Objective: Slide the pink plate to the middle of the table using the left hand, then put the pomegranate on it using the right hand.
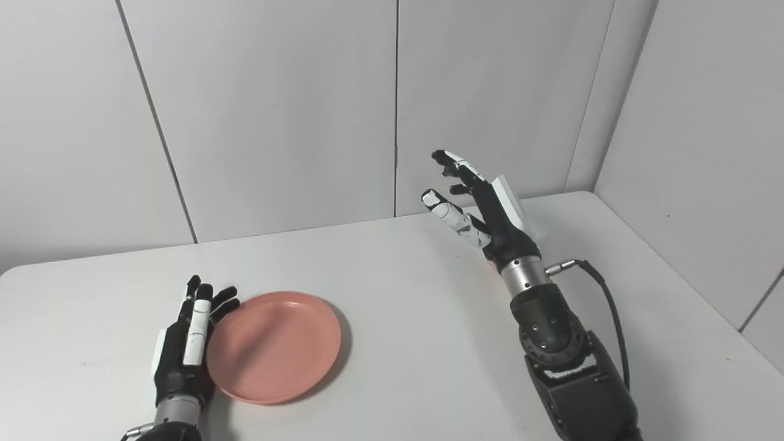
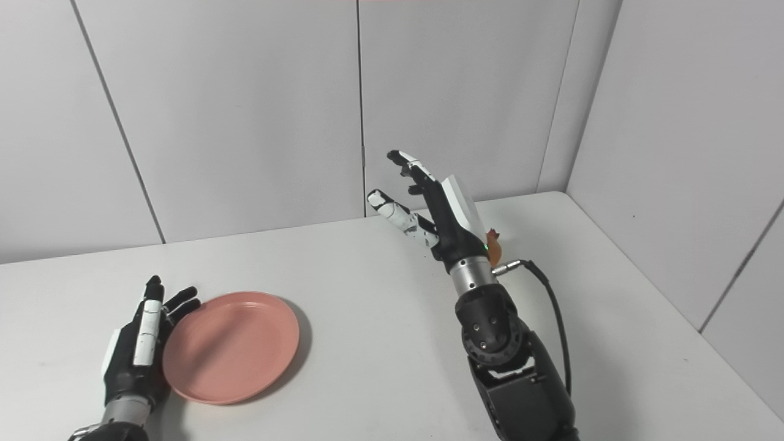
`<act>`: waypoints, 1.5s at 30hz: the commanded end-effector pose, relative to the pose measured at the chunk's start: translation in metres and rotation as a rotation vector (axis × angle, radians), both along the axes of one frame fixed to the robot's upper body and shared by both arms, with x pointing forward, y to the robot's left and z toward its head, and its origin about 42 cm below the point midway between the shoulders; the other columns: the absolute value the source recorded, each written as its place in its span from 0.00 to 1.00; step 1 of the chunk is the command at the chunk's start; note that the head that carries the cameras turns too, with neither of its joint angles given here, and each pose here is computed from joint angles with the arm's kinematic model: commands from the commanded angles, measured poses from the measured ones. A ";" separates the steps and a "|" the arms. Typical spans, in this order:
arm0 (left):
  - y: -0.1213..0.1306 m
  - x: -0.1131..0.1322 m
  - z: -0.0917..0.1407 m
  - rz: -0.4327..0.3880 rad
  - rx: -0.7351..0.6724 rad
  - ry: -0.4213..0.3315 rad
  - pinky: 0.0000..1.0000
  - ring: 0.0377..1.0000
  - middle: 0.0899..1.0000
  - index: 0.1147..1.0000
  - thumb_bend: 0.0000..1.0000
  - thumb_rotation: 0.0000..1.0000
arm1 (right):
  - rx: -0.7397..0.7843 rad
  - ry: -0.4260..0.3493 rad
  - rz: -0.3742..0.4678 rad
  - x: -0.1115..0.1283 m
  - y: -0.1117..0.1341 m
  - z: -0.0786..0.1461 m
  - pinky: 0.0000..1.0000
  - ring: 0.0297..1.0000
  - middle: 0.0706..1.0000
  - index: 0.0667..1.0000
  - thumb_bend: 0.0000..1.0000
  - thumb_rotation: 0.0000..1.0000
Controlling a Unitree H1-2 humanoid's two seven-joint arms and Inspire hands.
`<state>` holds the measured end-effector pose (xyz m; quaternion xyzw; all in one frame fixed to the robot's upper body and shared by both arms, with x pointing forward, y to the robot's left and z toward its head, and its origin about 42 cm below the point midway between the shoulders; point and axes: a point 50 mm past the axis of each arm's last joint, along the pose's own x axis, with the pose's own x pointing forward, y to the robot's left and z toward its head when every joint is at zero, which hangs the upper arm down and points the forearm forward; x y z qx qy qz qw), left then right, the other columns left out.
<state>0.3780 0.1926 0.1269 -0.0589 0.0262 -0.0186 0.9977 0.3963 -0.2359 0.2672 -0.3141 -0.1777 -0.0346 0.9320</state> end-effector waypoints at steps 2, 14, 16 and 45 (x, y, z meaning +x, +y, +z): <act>-0.011 0.005 0.010 -0.029 0.001 -0.037 1.00 0.78 0.75 0.99 0.84 0.82 | -0.129 -0.105 -0.040 0.015 -0.006 0.034 0.70 0.82 0.86 0.84 0.90 0.98; -0.012 0.004 0.011 -0.024 -0.010 -0.031 1.00 0.77 0.74 0.99 0.83 0.82 | -0.590 -0.128 -0.225 0.052 -0.049 0.030 0.80 0.82 0.82 0.80 0.91 0.95; -0.012 0.004 0.011 -0.023 -0.007 -0.032 1.00 0.78 0.74 0.99 0.82 0.82 | -0.623 -0.123 -0.243 0.057 -0.054 0.028 0.81 0.82 0.82 0.80 0.91 0.94; -0.009 0.001 0.010 -0.026 -0.002 -0.032 1.00 0.77 0.73 0.98 0.83 0.82 | -0.824 0.053 -0.318 0.075 -0.080 -0.025 0.76 0.78 0.79 0.77 0.88 0.93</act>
